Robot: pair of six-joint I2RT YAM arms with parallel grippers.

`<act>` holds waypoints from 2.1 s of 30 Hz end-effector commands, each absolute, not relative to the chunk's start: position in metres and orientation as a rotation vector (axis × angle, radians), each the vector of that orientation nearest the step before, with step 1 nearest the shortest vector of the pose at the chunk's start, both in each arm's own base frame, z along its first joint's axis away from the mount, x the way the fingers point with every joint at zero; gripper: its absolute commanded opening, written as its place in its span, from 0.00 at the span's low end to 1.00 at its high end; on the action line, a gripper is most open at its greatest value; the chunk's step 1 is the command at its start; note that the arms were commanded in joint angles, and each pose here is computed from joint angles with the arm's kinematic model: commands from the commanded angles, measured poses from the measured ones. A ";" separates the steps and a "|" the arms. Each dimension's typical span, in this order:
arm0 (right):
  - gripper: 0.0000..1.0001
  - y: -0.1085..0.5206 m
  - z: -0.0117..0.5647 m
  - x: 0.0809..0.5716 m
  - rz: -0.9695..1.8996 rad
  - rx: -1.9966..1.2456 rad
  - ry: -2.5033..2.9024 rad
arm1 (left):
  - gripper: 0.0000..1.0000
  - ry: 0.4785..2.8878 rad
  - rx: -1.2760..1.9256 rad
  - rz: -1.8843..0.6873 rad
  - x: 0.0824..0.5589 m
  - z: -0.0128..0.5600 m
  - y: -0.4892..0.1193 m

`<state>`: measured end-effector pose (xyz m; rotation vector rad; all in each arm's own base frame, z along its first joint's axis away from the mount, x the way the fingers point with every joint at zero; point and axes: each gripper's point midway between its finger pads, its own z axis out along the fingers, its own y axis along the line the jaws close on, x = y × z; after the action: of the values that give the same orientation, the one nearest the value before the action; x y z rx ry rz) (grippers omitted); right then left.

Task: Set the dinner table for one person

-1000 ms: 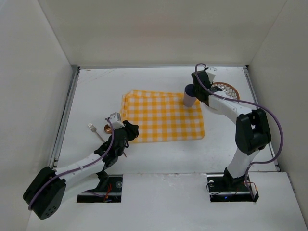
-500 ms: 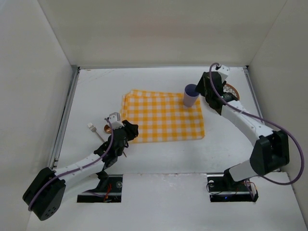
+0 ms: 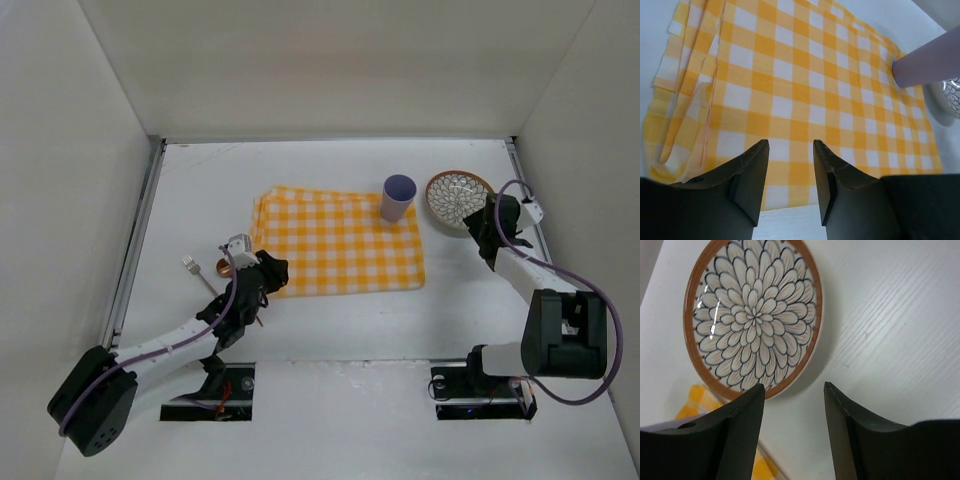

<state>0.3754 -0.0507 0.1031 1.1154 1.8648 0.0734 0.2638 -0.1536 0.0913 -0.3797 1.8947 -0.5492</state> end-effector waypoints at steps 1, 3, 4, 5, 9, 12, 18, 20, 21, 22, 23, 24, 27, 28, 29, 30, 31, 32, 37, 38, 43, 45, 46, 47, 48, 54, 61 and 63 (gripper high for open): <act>0.57 -0.060 0.125 0.402 0.212 1.163 1.712 | 0.39 1.855 -0.382 -0.572 0.267 0.100 -0.158; 0.57 -0.063 0.117 0.403 0.214 1.183 1.723 | 0.39 1.849 -0.385 -0.570 0.268 0.102 -0.158; 0.57 -0.064 0.112 0.404 0.210 1.194 1.728 | 0.39 1.847 -0.389 -0.567 0.269 0.101 -0.157; 0.57 -0.067 0.107 0.407 0.204 1.206 1.731 | 0.39 1.852 -0.388 -0.564 0.269 0.099 -0.156; 0.57 -0.074 0.093 0.416 0.207 1.237 1.739 | 0.39 1.849 -0.383 -0.572 0.268 0.100 -0.157; 0.54 -0.074 0.086 0.424 0.234 1.250 1.746 | 0.39 1.853 -0.393 -0.558 0.270 0.098 -0.154; 0.45 -0.074 0.070 0.437 0.251 1.274 1.765 | 0.39 1.854 -0.394 -0.560 0.270 0.098 -0.155; 0.43 -0.072 0.066 0.443 0.268 1.279 1.772 | 0.39 1.863 -0.393 -0.556 0.270 0.095 -0.154; 0.41 -0.072 0.063 0.445 0.271 1.281 1.777 | 0.39 1.865 -0.395 -0.556 0.271 0.095 -0.154; 0.38 -0.072 0.058 0.445 0.272 1.288 1.782 | 0.39 1.865 -0.395 -0.556 0.271 0.095 -0.154; 0.33 -0.072 0.055 0.446 0.278 1.298 1.784 | 0.39 1.861 -0.394 -0.560 0.270 0.096 -0.155; 0.29 -0.073 0.052 0.445 0.287 1.310 1.783 | 0.39 1.857 -0.395 -0.554 0.271 0.096 -0.154; 0.13 -0.075 0.051 0.444 0.321 1.328 1.758 | 0.39 1.866 -0.399 -0.545 0.272 0.093 -0.152; 0.09 -0.075 0.056 0.443 0.333 1.320 1.737 | 0.39 1.868 -0.400 -0.546 0.272 0.093 -0.152; 0.07 -0.074 0.063 0.441 0.347 1.309 1.711 | 0.39 1.867 -0.397 -0.552 0.271 0.093 -0.153; 0.06 -0.075 0.073 0.439 0.362 1.298 1.678 | 0.39 1.864 -0.395 -0.554 0.271 0.094 -0.154; 0.04 -0.076 0.084 0.437 0.378 1.292 1.642 | 0.39 1.858 -0.396 -0.552 0.271 0.096 -0.153; 0.04 -0.078 0.103 0.434 0.402 1.282 1.590 | 0.39 1.859 -0.398 -0.550 0.271 0.095 -0.153; 0.03 -0.076 0.192 0.419 0.496 1.187 1.409 | 0.39 1.857 -0.390 -0.565 0.270 0.097 -0.155; 0.03 -0.074 0.209 0.413 0.511 1.168 1.378 | 0.39 1.851 -0.388 -0.566 0.270 0.098 -0.155; 0.03 -0.055 0.296 0.389 0.599 1.025 1.269 | 0.38 1.855 -0.393 -0.561 0.270 0.097 -0.153; 0.03 -0.025 0.319 0.383 0.662 0.936 1.295 | 0.38 1.844 -0.388 -0.565 0.269 0.101 -0.154; 0.03 -0.008 0.328 0.380 0.697 0.891 1.315 | 0.38 1.835 -0.394 -0.562 0.270 0.102 -0.153; 0.03 0.012 0.336 0.377 0.736 0.843 1.338 | 0.38 1.833 -0.400 -0.552 0.270 0.102 -0.151; 0.03 0.034 0.342 0.374 0.775 0.784 1.367 | 0.38 1.835 -0.400 -0.543 0.271 0.101 -0.150; 0.04 0.157 0.330 0.350 0.959 0.558 1.549 | 0.38 1.807 -0.438 -0.498 0.272 0.105 -0.134; 0.04 0.260 0.270 0.352 1.080 0.448 1.760 | 0.38 1.797 -0.486 -0.437 0.276 0.103 -0.114; 0.04 0.280 0.254 0.356 1.090 0.428 1.808 | 0.37 1.796 -0.498 -0.423 0.277 0.102 -0.109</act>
<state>0.3284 0.2491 0.1743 0.4253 2.0631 0.8913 0.2755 -0.1209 0.1014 -0.4781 1.8218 -0.4635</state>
